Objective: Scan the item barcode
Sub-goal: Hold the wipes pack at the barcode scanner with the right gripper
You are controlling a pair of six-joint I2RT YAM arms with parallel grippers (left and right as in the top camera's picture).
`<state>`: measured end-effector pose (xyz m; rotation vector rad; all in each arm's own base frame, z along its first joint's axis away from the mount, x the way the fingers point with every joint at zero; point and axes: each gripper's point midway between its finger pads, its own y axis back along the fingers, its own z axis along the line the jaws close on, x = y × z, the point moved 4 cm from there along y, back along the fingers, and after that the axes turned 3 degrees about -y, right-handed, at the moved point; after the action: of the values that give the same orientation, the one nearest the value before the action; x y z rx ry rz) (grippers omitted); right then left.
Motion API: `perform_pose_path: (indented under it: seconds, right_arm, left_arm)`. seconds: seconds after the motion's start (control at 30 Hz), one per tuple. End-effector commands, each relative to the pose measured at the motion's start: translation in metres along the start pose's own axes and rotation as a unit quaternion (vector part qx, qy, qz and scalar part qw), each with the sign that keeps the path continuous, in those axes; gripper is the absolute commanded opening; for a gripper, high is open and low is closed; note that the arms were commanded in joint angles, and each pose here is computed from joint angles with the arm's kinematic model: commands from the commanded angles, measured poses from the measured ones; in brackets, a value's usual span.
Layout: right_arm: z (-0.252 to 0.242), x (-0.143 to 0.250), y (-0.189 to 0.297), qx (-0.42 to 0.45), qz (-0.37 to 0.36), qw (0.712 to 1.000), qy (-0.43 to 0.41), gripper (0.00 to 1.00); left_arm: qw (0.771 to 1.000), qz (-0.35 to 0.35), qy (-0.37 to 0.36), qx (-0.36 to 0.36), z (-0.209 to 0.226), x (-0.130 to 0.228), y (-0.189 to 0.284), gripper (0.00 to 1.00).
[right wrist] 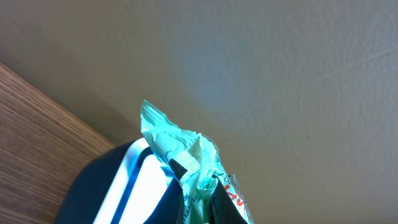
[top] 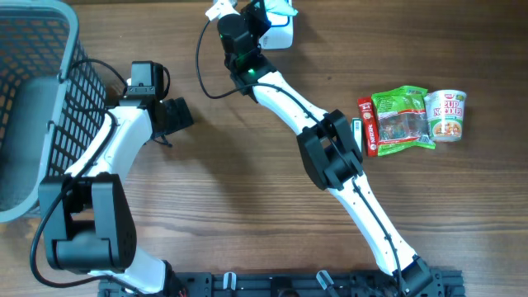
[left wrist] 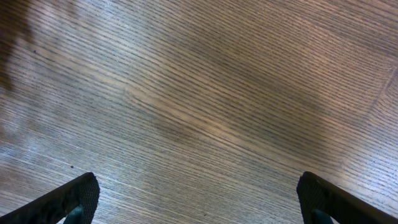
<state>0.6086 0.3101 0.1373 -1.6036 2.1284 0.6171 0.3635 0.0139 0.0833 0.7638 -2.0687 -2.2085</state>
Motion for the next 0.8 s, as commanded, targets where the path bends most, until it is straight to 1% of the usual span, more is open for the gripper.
perform_pose_path:
  seconds: [0.0,0.17,0.37,0.43,0.77]
  right_arm:
    - [0.010,0.002,0.001,0.002,0.001,1.000,-0.020,0.04]
    - [0.006,0.006,0.001,0.016,0.014,0.999,-0.032,0.04]
    - [-0.003,0.017,0.004,0.062,0.051,0.987,-0.140,0.04]
    - [-0.004,0.018,0.008,0.074,0.058,0.982,-0.162,0.04]
    - [0.000,0.012,0.015,0.072,0.054,0.982,-0.167,0.04]
  left_arm:
    - [1.000,-0.021,0.009,-0.003,0.002,-0.010,0.010,1.00]
    - [1.000,-0.021,0.009,-0.003,0.002,-0.010,0.010,1.00]
    - [1.000,-0.021,0.009,-0.003,0.002,-0.010,0.010,1.00]
    - [1.000,-0.021,0.009,-0.003,0.002,-0.010,0.010,1.00]
    - [1.000,-0.021,0.009,-0.003,0.002,-0.010,0.010,1.00]
